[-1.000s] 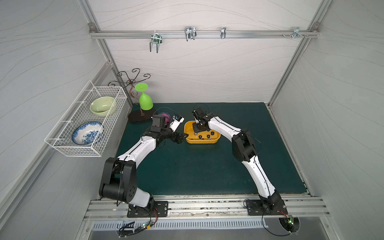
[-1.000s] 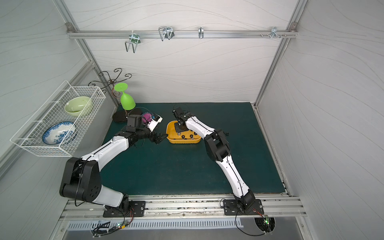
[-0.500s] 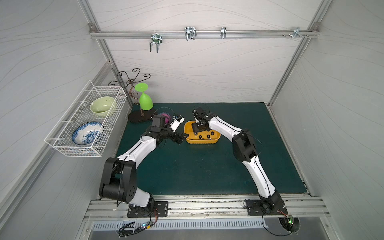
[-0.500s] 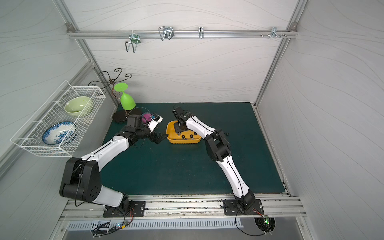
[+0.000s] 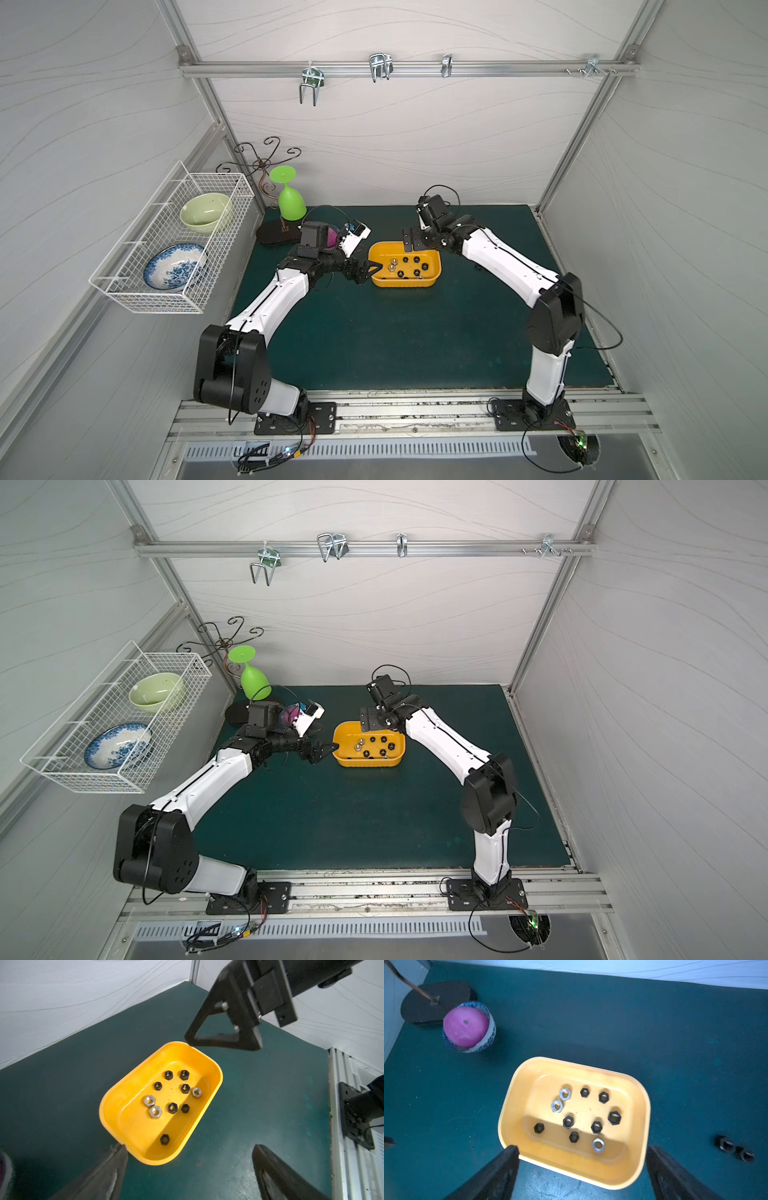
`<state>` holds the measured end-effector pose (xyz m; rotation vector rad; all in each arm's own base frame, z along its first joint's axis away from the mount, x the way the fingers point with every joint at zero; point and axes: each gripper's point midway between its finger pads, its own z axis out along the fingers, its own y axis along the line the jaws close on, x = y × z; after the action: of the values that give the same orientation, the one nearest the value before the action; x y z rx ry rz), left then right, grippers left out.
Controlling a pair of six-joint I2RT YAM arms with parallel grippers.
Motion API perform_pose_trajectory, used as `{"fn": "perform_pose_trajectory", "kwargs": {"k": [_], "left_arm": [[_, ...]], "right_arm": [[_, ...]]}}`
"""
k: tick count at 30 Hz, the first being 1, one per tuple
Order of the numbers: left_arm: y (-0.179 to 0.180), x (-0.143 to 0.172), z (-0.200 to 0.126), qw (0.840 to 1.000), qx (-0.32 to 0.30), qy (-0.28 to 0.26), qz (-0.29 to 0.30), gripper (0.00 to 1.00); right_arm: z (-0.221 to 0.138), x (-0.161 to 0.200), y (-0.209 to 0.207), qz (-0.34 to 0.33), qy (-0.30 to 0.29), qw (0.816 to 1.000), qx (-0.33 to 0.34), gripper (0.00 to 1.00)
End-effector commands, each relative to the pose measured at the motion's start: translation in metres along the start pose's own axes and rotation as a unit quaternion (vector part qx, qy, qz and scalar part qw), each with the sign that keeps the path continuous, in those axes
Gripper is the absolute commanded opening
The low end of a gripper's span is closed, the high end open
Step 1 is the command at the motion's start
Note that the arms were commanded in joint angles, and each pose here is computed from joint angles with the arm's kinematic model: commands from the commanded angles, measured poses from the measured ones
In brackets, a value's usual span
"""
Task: Put the nuts on the desktop into the storage box
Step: Place the nut in the storage box, then pick up the nut from the center of the board.
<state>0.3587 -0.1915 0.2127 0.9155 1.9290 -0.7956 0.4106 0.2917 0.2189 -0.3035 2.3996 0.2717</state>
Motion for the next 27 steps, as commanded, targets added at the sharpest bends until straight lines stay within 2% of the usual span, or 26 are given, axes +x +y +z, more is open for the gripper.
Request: {"fn": "perform_pose_trajectory", "kwargs": {"k": [1,6,15,21,24,27], "left_arm": [[-0.023,-0.033,0.007,0.998,0.045,-0.036,0.026,0.98],[-0.039,-0.050,0.025,0.997,0.068,-0.038,0.019,0.98],[-0.071,-0.064,0.077,0.993,0.116,-0.020,0.005,0.98],[-0.105,-0.052,0.105,0.987,0.158,0.014,0.025,0.98],[-0.115,-0.041,0.122,0.987,0.142,0.050,0.048,0.98],[-0.130,-0.034,0.134,0.984,0.156,0.068,0.054,0.98]], "right_arm": [[-0.013,0.012,-0.039,0.002,-0.005,0.998,0.067,0.99],[-0.033,0.030,-0.079,0.012,-0.007,0.992,0.127,0.99],[-0.041,0.068,-0.139,0.098,0.002,0.984,0.152,0.99],[-0.025,0.094,-0.169,0.141,0.041,0.977,0.154,0.99],[-0.010,0.106,-0.181,0.154,0.067,0.974,0.151,0.99],[0.003,0.116,-0.195,0.172,0.087,0.969,0.158,0.98]]}}
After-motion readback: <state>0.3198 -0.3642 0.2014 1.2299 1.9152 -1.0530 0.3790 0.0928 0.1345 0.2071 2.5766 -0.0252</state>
